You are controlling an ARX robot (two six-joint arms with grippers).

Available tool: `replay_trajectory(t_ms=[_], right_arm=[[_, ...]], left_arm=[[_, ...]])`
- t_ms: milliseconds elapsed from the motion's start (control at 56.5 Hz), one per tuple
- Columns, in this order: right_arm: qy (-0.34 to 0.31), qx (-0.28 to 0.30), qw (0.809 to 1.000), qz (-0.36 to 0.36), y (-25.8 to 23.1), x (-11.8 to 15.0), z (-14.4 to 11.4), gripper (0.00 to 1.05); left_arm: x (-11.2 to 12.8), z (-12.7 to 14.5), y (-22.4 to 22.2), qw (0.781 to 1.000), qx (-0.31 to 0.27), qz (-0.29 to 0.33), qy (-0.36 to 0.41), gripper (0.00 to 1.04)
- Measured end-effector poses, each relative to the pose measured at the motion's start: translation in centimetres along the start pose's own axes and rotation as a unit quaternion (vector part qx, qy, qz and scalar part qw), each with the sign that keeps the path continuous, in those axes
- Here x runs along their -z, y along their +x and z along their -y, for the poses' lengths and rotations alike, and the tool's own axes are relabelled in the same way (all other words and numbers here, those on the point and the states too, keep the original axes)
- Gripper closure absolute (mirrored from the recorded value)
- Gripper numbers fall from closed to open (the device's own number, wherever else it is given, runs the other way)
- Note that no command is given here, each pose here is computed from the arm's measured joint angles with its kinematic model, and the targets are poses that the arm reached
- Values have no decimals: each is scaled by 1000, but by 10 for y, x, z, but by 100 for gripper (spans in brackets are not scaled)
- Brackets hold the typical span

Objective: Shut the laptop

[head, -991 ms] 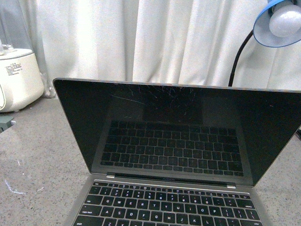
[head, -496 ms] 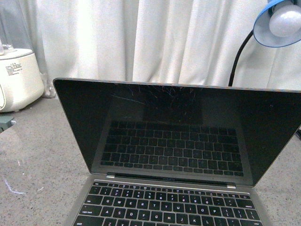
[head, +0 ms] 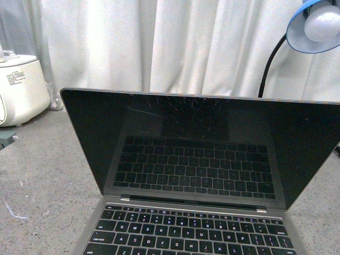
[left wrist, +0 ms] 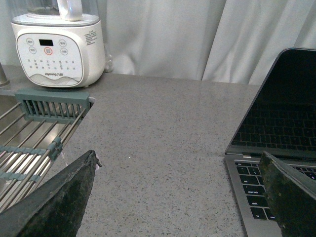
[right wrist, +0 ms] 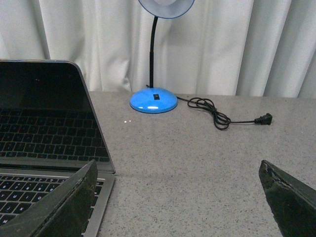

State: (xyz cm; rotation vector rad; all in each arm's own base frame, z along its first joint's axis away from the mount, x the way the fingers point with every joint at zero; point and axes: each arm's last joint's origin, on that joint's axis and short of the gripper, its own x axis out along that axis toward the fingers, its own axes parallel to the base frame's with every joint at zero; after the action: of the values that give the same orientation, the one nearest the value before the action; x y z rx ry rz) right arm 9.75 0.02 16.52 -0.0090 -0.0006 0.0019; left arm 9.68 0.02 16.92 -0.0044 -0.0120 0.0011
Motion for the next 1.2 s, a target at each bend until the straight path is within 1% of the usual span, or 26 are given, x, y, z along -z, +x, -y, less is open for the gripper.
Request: replay_trajectory(t_ms=[690, 726, 743, 761, 796, 832, 885, 903, 956, 1027, 1204], right_arm=[[0, 0, 1000, 0, 0, 0, 0, 9], [0, 1, 1000, 0, 0, 0, 0, 9], [11, 9, 1000, 8, 0, -1, 0, 9], [15, 16, 1000, 18, 0, -2, 0, 9], [48, 41, 997, 50, 0, -7, 0, 9], [91, 62, 989, 98, -2, -15, 1, 9], [145, 65, 979, 124, -3, -19, 1, 9], [149, 65, 979, 126, -3, -20, 1, 9], [183, 58, 973, 129, -3, -20, 1, 9], [201, 54, 969, 132, -3, -20, 0, 9], [209, 40, 965, 152, -4, -24, -1, 9]], left_arm=[[0, 0, 0, 1000, 0, 0, 0, 6], [0, 0, 0, 1000, 7, -3, -3, 6], [1, 0, 0, 999, 27, -14, -10, 6], [1, 0, 1, 999, 31, -21, -14, 6], [4, -1, 1, 994, 91, -49, -38, 6], [6, -1, 2, 988, 125, -66, -57, 6], [8, 0, 2, 981, 160, -82, -76, 6], [8, 0, 2, 978, 170, -84, -82, 6], [8, 1, 1, 975, 186, -85, -90, 6], [5, 1, 1, 974, 185, -81, -98, 6], [1, 0, 1, 976, 179, -64, -109, 6]])
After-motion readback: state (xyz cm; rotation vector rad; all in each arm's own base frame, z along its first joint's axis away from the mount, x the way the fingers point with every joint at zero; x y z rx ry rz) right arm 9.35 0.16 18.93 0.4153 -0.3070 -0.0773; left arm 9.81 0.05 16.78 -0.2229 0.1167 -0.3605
